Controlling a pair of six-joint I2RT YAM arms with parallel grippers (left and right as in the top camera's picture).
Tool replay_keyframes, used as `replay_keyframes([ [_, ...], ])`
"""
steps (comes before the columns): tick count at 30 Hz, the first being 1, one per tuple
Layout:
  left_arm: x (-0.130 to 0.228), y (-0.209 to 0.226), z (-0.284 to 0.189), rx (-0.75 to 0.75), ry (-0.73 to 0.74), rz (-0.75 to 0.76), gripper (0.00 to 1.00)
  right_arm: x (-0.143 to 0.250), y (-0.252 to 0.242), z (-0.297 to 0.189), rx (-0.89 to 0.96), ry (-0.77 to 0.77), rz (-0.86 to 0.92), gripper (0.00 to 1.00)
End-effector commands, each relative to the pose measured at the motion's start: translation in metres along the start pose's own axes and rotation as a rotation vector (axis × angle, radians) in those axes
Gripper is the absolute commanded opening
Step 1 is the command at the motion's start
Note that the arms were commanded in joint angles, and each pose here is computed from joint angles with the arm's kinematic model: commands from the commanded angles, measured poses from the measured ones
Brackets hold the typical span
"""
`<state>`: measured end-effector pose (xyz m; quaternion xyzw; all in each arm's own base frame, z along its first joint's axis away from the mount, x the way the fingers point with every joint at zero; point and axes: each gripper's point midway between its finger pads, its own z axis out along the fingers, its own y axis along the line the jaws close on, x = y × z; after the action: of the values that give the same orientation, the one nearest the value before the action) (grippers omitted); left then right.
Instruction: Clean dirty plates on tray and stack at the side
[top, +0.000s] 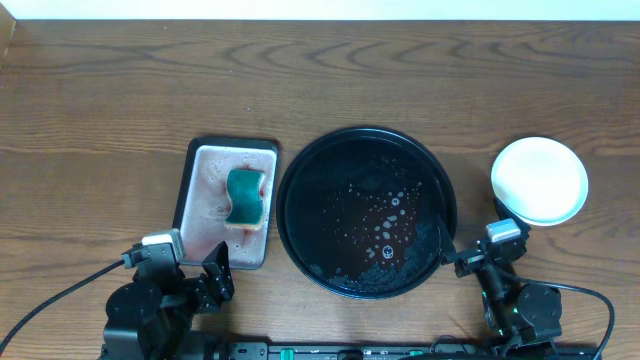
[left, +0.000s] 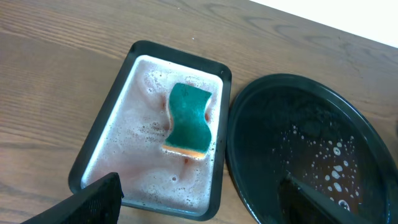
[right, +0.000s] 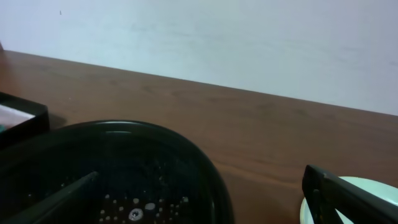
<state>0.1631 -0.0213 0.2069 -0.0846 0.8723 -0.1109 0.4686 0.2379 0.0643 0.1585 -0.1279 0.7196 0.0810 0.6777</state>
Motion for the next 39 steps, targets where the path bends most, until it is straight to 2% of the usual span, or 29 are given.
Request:
replay_keyframes([
  [1,0.001,0.003,0.000,-0.014,-0.001,0.010,0.80,0.001,0.000,0.000,-0.003,0.001,-0.019,0.99],
  [26,0.000,0.004,-0.002,-0.016,-0.016,0.011,0.81,0.001,0.000,0.000,-0.003,0.001,-0.019,0.99],
  [30,-0.002,0.017,0.000,-0.063,-0.115,0.035,0.80,0.001,0.000,0.000,-0.003,0.001,-0.019,0.99],
  [33,-0.009,0.010,0.021,0.005,-0.238,0.118,0.81,0.001,0.000,0.000,-0.003,0.001,-0.019,0.99],
  [39,-0.034,0.001,0.045,0.080,-0.444,0.152,0.80,0.001,0.000,0.000,-0.003,0.001,-0.019,0.99],
])
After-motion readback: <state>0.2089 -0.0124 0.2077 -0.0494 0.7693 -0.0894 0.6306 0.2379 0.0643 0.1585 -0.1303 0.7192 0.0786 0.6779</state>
